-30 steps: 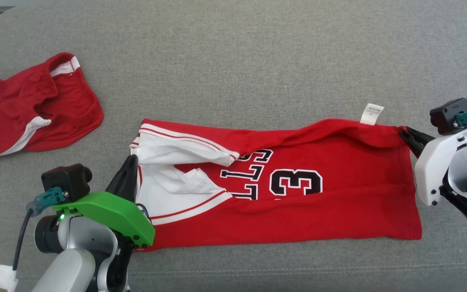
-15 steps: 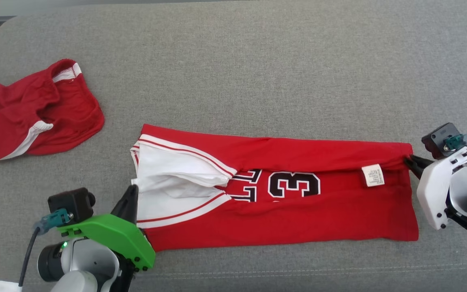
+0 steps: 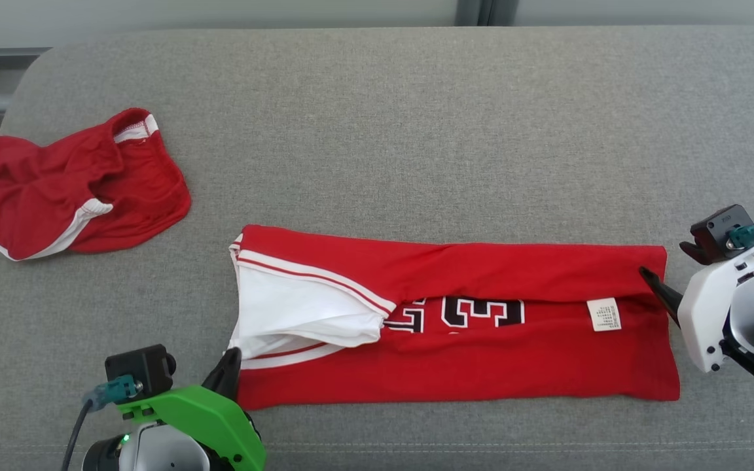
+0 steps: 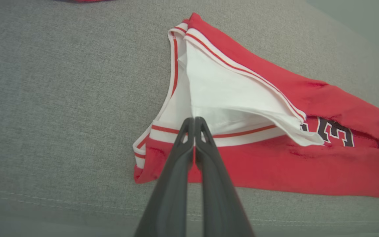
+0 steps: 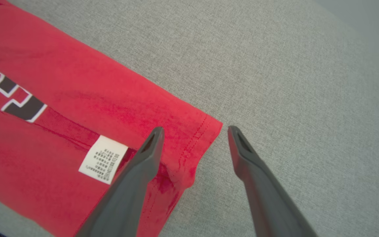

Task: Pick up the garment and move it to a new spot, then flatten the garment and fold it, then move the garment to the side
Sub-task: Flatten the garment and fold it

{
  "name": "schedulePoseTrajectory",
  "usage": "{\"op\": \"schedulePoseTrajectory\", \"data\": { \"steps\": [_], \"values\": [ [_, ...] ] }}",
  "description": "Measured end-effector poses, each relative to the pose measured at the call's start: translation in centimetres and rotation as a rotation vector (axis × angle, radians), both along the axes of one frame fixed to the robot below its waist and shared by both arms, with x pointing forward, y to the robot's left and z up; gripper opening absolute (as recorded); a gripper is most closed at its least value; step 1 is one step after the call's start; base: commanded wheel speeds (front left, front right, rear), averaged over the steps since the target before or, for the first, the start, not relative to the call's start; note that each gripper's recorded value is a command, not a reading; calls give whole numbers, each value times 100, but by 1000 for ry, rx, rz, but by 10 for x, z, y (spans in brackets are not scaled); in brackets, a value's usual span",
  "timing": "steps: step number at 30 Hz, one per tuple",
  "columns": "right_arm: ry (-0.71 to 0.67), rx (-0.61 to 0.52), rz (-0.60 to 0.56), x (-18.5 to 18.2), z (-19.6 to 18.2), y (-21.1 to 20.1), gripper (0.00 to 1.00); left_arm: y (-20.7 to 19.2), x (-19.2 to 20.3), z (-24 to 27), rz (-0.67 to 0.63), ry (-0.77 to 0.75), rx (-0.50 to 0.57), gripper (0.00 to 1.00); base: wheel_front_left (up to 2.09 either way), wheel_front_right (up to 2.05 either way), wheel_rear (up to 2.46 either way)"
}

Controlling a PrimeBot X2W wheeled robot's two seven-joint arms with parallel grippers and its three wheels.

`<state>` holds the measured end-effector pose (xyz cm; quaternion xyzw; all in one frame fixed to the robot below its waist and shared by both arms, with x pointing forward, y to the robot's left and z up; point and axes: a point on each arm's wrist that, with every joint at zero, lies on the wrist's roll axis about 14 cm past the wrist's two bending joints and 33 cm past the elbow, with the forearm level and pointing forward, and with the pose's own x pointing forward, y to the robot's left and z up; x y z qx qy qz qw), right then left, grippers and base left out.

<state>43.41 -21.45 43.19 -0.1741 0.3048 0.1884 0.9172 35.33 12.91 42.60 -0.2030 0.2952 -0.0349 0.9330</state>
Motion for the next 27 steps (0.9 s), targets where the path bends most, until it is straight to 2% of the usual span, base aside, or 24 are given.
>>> {"op": "schedulePoseTrajectory", "data": {
  "steps": [7,8,9,10,11,12,20,27],
  "values": [
    [-57,87,-40,-5,11,8,100,0,-21,-12,-15,58,19,0,0,0,0],
    [-65,100,-48,-6,12,8,100,0,-22,-13,-9,55,19,5,0,0,0],
    [-72,110,-56,-8,13,9,100,2,-23,-13,-5,53,21,21,0,0,0],
    [-76,120,-64,-9,13,9,100,2,-26,-16,-11,69,30,21,0,0,0],
    [-80,130,-76,-11,14,9,100,4,-27,-19,-9,74,38,28,0,0,0],
    [-98,162,-100,-13,17,9,100,8,-30,-22,-11,79,70,100,0,0,0],
    [-154,254,-165,-23,23,12,100,18,-32,-29,4,79,115,100,0,0,0],
    [-291,415,-263,-30,44,18,100,31,-20,-4,27,-90,177,100,0,0,0]
  ]
}}
